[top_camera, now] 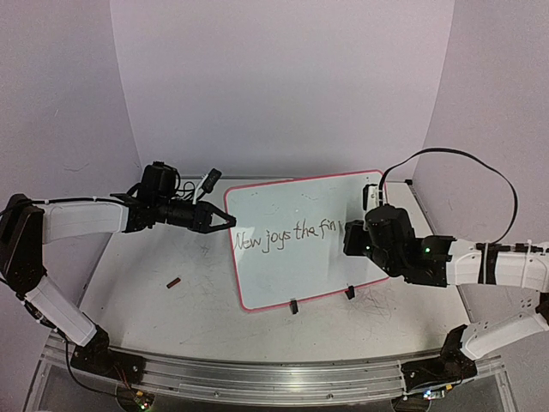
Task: Write a sentence on the whiteboard
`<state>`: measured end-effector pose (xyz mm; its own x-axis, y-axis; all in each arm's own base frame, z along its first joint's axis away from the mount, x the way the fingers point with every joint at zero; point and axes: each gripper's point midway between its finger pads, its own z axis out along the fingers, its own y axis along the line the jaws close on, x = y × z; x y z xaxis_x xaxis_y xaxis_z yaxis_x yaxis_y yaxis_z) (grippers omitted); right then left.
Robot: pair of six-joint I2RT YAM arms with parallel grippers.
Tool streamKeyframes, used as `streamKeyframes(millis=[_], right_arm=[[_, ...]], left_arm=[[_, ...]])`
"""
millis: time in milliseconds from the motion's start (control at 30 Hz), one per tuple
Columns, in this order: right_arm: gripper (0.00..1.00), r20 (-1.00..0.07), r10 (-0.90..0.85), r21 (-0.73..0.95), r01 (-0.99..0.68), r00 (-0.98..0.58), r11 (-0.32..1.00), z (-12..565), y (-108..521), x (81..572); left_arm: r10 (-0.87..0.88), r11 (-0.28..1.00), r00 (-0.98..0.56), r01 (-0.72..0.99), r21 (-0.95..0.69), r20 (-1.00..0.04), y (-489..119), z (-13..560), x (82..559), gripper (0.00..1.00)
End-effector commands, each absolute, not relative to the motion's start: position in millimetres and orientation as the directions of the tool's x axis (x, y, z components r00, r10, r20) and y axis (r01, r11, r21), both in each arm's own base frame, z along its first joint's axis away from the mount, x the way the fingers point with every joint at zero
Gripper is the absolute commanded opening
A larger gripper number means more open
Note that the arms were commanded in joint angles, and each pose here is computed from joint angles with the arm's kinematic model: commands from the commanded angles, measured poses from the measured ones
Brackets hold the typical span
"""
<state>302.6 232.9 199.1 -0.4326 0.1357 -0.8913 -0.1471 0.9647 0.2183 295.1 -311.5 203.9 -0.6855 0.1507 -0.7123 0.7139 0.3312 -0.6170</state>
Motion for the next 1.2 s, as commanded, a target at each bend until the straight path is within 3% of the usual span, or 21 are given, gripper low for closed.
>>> streamKeyframes(millis=[0,533,1167], right_arm=[[0.00,-0.899,0.148,0.233,-0.166,-0.411,0.958,209.4,238.5,307.5],[0.00,-0.859,0.108,0.216,-0.163,-0.500,0.963,174.7,228.3,291.1],[0.00,-0.900,0.121,0.177,-0.099,-0.419,0.979,203.1,225.4,310.5]], left_arm=[[0.172,0.310,-0.670,0.733,-0.606,-0.722,-320.8,211.3,289.6,0.09],[0.172,0.311,-0.671,0.731,-0.607,-0.721,-320.8,211.0,289.7,0.09],[0.173,0.310,-0.670,0.733,-0.606,-0.722,-321.2,211.2,289.2,0.09]])
